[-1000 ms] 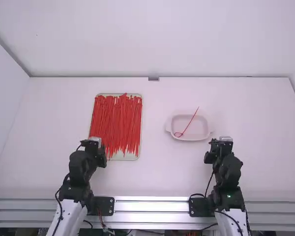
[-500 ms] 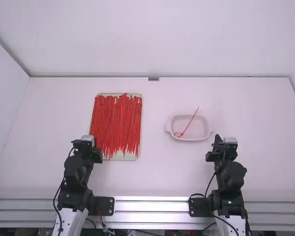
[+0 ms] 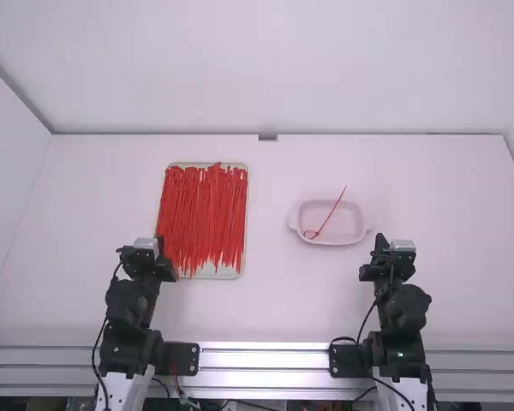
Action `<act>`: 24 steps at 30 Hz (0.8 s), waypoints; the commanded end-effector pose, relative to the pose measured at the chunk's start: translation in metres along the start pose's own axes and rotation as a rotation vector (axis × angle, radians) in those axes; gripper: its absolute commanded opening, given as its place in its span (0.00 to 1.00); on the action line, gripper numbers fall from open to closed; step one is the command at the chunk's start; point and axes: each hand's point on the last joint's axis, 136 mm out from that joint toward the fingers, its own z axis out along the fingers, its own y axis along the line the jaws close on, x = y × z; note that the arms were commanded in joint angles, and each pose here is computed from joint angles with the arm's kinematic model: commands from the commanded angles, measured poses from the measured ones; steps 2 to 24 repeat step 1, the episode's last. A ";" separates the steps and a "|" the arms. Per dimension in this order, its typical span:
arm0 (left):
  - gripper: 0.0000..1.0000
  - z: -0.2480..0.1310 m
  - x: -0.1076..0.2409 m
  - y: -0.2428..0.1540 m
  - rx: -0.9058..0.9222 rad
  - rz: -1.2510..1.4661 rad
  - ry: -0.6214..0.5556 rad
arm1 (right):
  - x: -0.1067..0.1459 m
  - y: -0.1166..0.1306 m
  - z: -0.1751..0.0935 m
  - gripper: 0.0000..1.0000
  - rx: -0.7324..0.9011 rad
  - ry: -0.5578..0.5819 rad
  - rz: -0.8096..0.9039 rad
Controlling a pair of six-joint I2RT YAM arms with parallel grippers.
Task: Fasten the cable tie
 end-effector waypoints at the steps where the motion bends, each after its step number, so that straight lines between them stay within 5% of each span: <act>1: 0.00 0.001 0.005 0.002 -0.008 0.001 0.004 | 0.005 0.001 0.000 0.00 -0.002 0.008 0.005; 24: 0.00 0.001 0.005 0.002 -0.008 0.001 0.004 | 0.005 0.001 0.000 0.00 -0.002 0.008 0.005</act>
